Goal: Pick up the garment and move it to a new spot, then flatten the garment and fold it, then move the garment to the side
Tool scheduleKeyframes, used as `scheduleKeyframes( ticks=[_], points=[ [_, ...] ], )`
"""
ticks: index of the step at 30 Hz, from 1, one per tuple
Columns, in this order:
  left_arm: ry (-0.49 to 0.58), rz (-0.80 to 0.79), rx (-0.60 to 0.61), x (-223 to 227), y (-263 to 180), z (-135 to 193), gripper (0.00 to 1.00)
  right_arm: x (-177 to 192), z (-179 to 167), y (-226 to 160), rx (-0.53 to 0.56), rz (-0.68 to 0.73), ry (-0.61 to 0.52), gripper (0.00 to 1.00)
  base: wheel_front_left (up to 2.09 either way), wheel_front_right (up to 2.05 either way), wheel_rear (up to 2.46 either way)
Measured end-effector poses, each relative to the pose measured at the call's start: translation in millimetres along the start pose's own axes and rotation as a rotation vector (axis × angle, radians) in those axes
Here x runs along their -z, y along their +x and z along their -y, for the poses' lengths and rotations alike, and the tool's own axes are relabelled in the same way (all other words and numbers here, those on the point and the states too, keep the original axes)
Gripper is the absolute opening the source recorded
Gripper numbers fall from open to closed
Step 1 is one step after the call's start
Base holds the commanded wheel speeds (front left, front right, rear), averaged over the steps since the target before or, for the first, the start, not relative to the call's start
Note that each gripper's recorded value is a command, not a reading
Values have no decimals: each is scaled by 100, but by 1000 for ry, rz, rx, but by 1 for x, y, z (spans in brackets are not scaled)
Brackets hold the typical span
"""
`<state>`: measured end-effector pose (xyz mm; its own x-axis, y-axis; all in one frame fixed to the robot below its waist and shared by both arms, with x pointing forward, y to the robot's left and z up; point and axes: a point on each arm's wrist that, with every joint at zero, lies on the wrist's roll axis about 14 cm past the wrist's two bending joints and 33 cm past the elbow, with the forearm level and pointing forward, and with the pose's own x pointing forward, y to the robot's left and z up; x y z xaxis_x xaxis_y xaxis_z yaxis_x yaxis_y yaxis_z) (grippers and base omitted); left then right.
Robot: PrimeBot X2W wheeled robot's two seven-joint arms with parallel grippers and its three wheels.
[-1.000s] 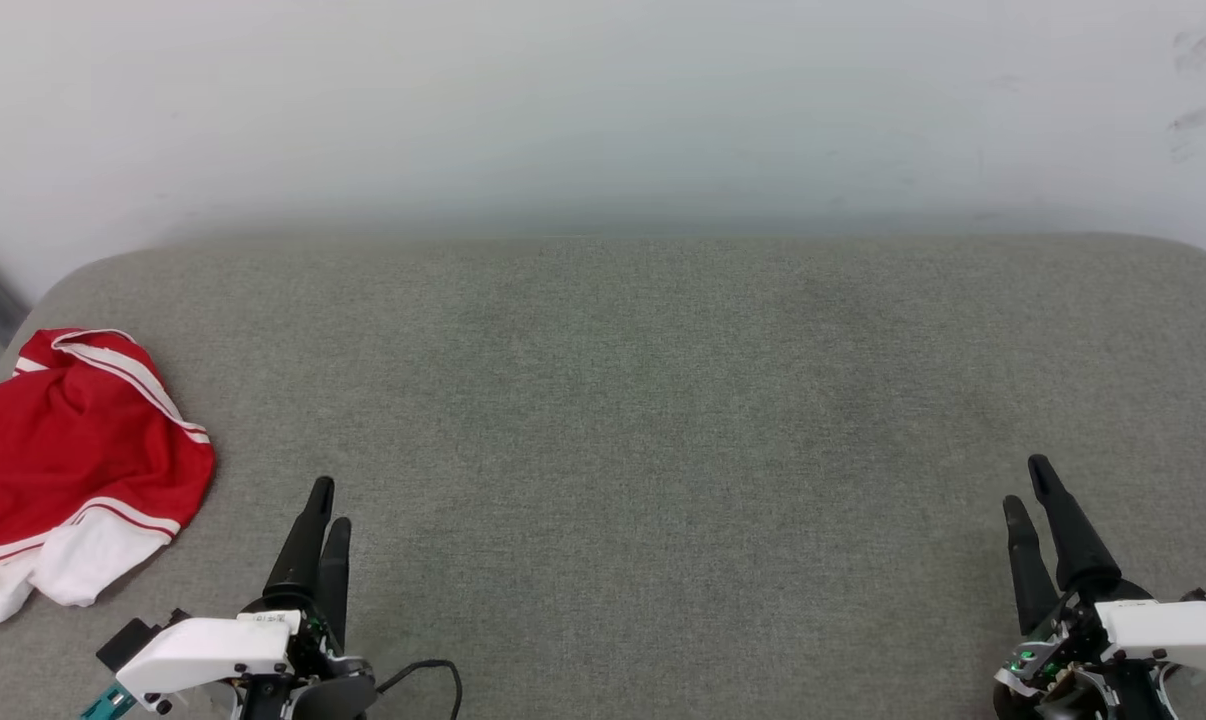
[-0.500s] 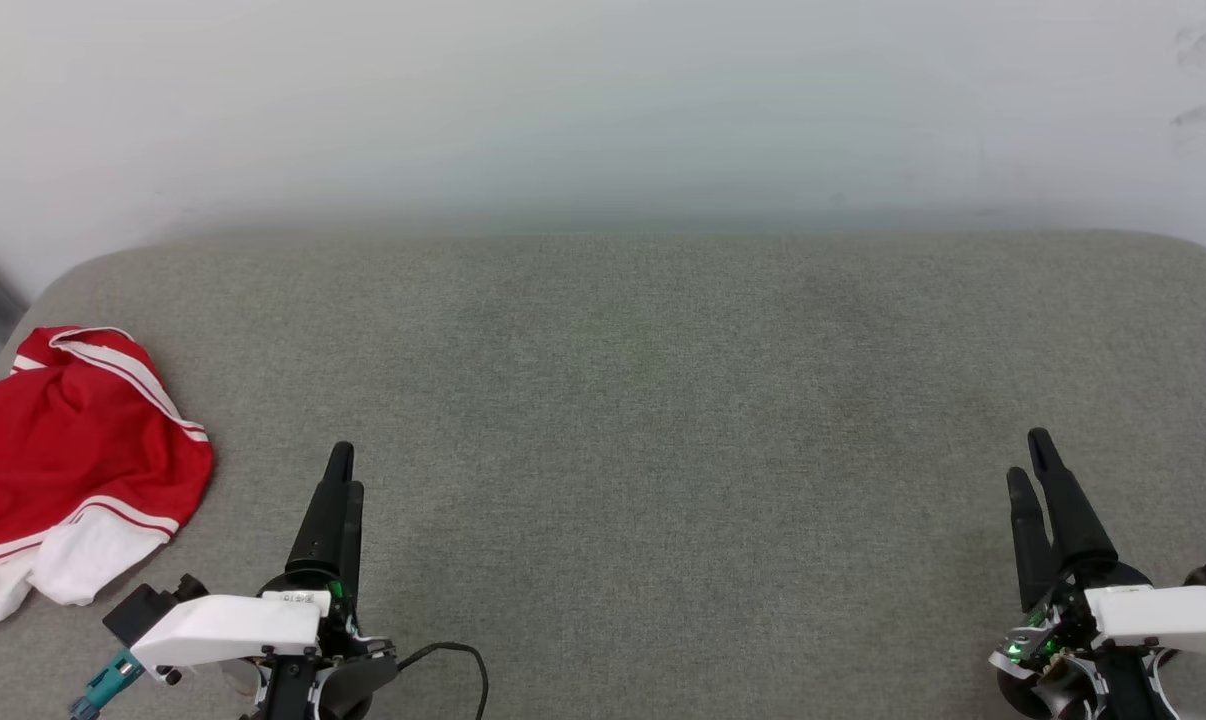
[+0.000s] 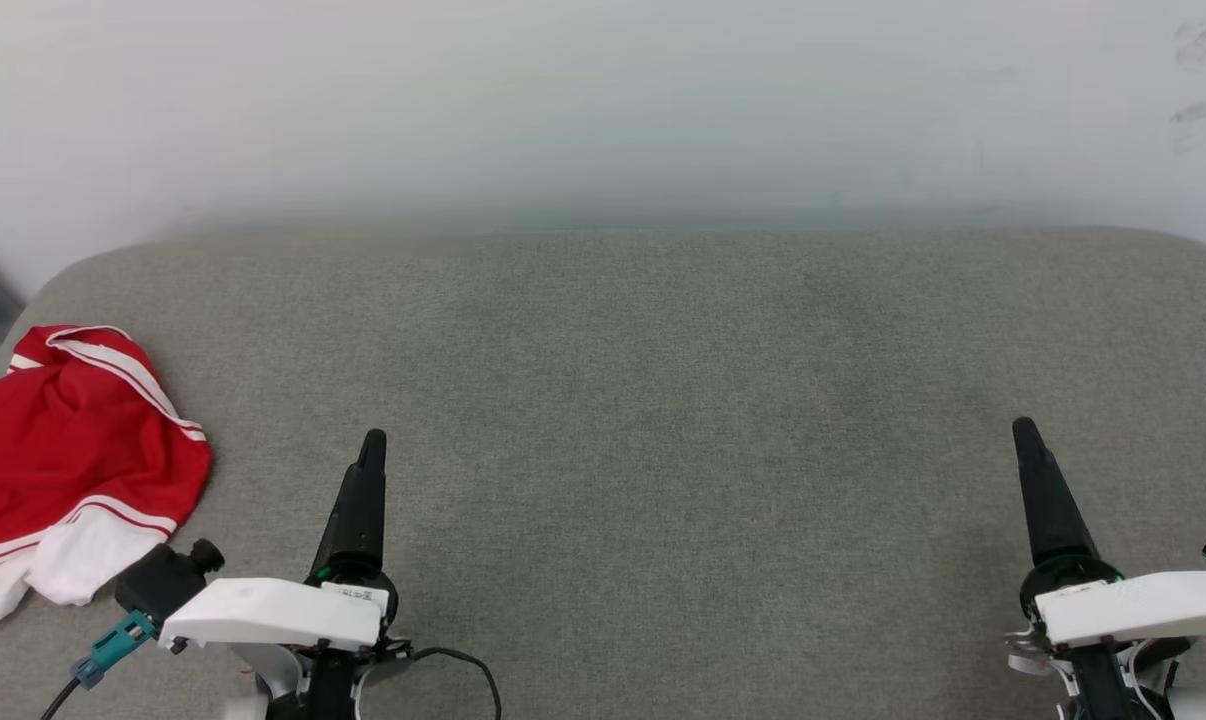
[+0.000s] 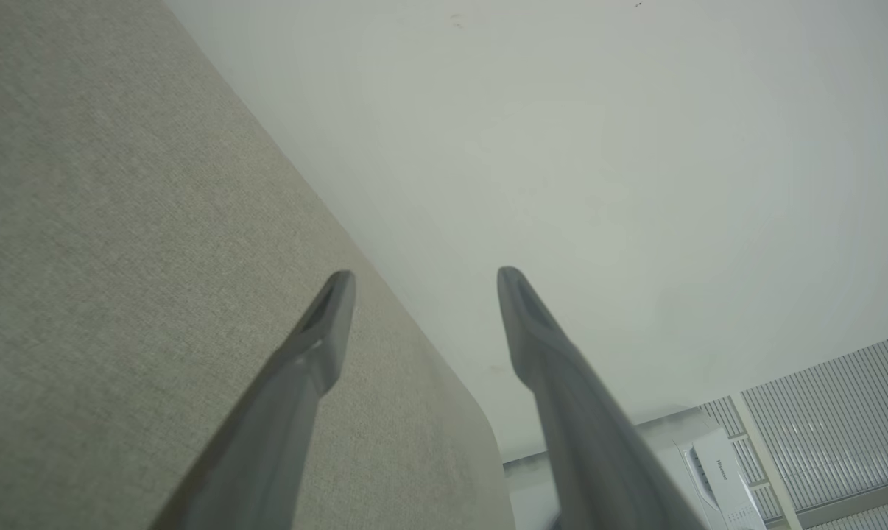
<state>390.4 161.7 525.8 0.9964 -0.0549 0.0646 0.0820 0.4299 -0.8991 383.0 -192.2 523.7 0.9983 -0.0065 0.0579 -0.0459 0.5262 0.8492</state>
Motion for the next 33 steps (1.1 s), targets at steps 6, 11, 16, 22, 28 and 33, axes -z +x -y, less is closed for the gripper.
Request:
scheduleKeyframes(
  ticks=[6,11,16,22,28,33],
  points=[
    [140,-3,26,2,1,7,100,1,-6,0,-19,7,-139,100,0,0,0],
    [255,-5,45,4,2,11,100,0,-11,-1,-35,5,-247,100,0,0,0],
    [362,-8,64,6,2,15,100,0,-12,-2,-38,-3,-342,100,0,0,0],
    [478,-8,80,9,2,18,100,0,-16,-4,-51,-9,-447,100,0,0,0],
    [583,-9,86,11,3,18,100,2,-21,-4,-70,-17,-544,100,0,0,0],
    [660,-15,84,13,2,15,100,5,-24,-4,-81,-26,-617,100,0,0,0]
  ],
)
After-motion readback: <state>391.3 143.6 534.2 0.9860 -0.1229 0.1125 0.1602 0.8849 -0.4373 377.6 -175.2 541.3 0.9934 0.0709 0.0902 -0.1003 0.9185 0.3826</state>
